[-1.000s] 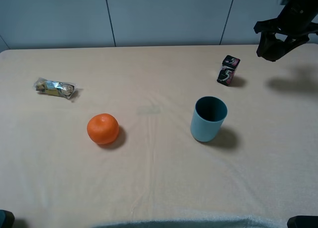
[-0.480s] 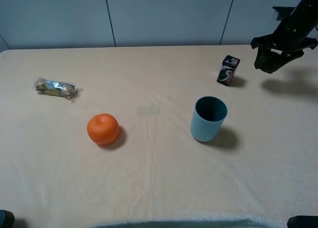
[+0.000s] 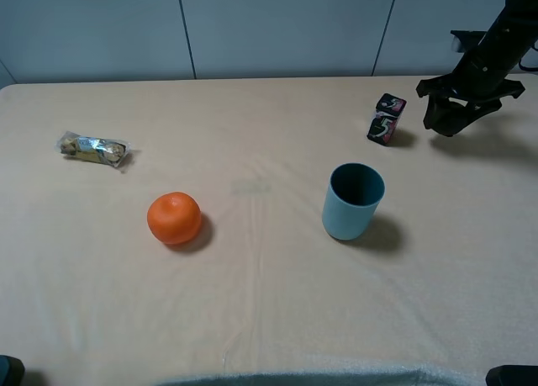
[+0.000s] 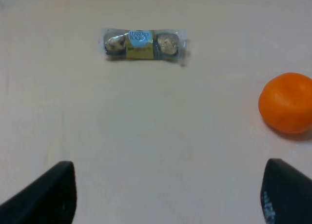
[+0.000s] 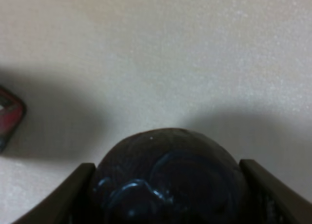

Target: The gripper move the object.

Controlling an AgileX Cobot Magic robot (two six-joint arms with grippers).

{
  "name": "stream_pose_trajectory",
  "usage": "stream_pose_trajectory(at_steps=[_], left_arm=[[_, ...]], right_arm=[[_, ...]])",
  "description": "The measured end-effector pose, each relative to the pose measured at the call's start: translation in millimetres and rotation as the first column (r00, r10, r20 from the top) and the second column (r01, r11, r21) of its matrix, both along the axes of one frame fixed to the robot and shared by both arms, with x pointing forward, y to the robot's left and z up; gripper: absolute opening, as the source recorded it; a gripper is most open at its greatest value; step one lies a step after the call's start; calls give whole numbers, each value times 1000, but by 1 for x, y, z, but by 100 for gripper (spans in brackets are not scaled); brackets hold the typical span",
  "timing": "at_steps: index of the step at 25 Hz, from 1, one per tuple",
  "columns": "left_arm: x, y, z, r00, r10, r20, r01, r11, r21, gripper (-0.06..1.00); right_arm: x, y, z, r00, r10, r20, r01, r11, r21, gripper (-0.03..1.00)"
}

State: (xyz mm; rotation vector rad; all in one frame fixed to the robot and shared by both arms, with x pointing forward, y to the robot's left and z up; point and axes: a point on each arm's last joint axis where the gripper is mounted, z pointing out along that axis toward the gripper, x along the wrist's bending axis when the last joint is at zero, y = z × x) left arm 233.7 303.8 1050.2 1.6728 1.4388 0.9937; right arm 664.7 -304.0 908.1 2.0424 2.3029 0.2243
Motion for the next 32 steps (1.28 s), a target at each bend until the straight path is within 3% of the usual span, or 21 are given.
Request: stream_pose_trajectory(at_steps=[11,26,32], left_arm=[[0,0,0,1000,0,0,0,1000,0,77],[0,0,0,1000,0,0,0,1000,0,77],[0,0,0,1000,0,0,0,1000,0,77]], right_arm=[[2,0,-24,999,-3,-33,3,1000,0,44],[2,0,-25,999,-3,-34,3,1000,0,44],[2,0,-25,999,-6,-34,6,1000,1,56]])
